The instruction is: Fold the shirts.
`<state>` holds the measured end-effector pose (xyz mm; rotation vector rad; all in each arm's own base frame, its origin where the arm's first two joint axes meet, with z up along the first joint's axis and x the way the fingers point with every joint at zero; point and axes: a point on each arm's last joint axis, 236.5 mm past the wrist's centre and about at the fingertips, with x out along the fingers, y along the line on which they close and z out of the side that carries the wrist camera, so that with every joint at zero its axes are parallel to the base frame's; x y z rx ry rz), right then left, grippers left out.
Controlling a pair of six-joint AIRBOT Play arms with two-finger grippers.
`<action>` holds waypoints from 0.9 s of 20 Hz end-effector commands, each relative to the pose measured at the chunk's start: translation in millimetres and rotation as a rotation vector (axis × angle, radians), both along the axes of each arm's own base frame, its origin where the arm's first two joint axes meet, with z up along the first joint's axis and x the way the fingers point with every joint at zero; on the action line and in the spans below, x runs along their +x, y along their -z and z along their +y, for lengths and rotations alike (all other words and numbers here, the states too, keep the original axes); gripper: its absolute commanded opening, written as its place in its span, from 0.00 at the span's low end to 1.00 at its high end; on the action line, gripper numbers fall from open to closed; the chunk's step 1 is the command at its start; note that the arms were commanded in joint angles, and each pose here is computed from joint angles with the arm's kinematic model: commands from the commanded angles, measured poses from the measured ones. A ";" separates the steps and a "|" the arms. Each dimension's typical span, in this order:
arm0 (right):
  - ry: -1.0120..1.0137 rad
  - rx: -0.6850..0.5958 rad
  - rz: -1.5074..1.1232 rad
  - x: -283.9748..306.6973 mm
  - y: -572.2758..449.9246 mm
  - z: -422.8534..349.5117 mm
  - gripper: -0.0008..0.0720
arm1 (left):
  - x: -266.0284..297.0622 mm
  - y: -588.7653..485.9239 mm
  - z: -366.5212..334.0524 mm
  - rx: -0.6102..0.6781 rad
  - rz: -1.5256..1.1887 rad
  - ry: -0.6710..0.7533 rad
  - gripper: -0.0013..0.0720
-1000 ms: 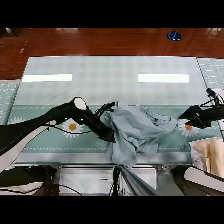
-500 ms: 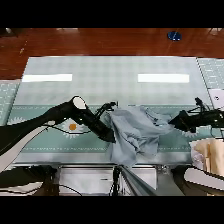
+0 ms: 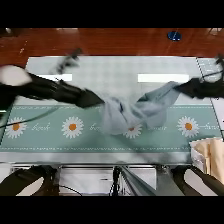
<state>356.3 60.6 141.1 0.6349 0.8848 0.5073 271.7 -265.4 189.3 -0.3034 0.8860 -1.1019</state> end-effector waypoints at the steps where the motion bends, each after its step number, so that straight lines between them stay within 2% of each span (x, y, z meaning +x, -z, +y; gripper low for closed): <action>1: 0.110 -0.105 -0.480 -22.8 -193.4 7.2 0.05 | -5.3 -158.0 86.7 -0.010 -0.439 -0.311 0.05; 5: 0.318 -0.268 -0.728 -84.5 -313.1 -8.6 0.05 | -60.4 -247.0 151.5 0.161 -0.751 -0.585 0.05; 8: 0.363 -0.328 -0.742 -140.8 -337.6 0.3 0.05 | -110.2 -266.5 150.4 0.196 -0.801 -0.642 0.05; 12: 0.406 -0.385 -0.668 -201.5 -330.0 8.2 0.05 | -163.2 -236.8 135.3 0.196 -0.627 -0.640 0.05; 15: 0.382 -0.504 -0.390 -225.2 -267.9 -7.4 0.05 | -187.5 -192.3 134.2 0.247 -0.393 -0.628 0.05; 18: 0.349 -0.498 -0.292 -208.4 -240.2 -14.4 0.05 | -182.5 -170.2 133.4 0.227 -0.299 -0.631 0.05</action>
